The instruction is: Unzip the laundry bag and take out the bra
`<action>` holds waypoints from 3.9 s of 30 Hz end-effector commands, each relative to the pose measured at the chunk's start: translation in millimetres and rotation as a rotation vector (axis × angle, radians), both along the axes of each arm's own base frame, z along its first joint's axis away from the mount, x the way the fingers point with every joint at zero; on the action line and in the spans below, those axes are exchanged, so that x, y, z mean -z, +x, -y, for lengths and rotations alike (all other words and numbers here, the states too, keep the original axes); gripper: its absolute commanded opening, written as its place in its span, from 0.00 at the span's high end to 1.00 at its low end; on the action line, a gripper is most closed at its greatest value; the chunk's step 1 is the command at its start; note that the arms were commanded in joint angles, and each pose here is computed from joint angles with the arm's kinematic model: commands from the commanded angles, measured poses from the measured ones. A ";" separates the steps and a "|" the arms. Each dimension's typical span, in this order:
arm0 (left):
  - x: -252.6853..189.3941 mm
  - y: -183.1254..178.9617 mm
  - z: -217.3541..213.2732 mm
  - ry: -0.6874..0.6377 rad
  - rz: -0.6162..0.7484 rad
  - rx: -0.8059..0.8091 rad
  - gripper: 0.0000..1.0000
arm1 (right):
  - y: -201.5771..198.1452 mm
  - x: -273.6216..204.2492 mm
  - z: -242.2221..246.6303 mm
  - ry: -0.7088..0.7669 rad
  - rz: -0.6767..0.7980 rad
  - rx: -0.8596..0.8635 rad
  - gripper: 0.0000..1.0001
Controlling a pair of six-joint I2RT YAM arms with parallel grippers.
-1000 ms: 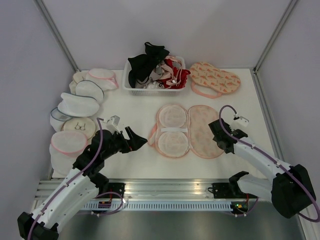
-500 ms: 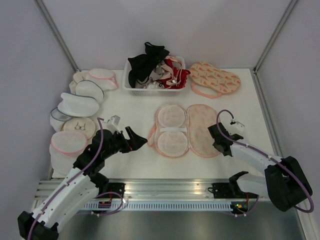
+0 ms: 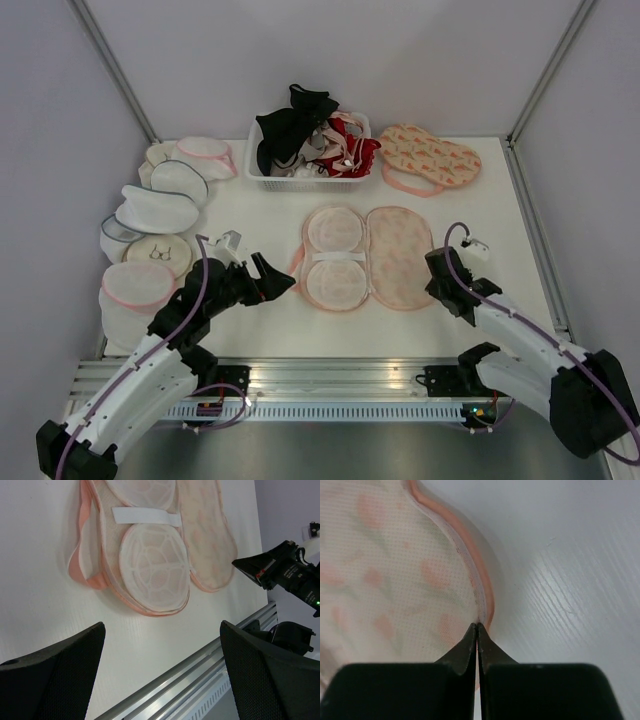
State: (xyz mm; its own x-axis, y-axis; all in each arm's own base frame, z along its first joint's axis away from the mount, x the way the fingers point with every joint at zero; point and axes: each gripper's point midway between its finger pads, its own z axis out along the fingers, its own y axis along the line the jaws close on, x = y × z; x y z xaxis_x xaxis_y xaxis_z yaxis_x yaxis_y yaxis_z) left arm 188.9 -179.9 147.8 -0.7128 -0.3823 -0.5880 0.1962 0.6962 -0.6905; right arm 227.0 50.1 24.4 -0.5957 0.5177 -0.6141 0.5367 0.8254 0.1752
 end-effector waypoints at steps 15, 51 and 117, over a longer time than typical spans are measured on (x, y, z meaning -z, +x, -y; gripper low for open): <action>-28.4 6.6 -4.9 -0.054 0.049 -0.065 0.02 | 47.6 -165.0 -160.2 0.223 0.501 -0.947 1.00; 89.6 65.4 67.8 -0.011 -0.058 0.178 0.00 | 3.8 -198.6 -194.8 0.122 0.572 -0.922 0.02; -70.8 137.6 -125.7 -0.051 0.172 -0.506 0.00 | 11.3 -178.6 -185.6 0.034 0.486 -0.889 0.02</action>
State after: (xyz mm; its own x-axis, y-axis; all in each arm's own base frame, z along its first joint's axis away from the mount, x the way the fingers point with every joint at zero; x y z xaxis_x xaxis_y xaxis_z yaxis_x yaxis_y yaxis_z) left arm 313.1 34.1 182.5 -0.0986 -0.7362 -0.6695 -0.4984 0.6189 -0.6071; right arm 222.6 246.7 178.0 -0.5098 -0.0651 -0.8578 -0.4985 0.8350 0.2329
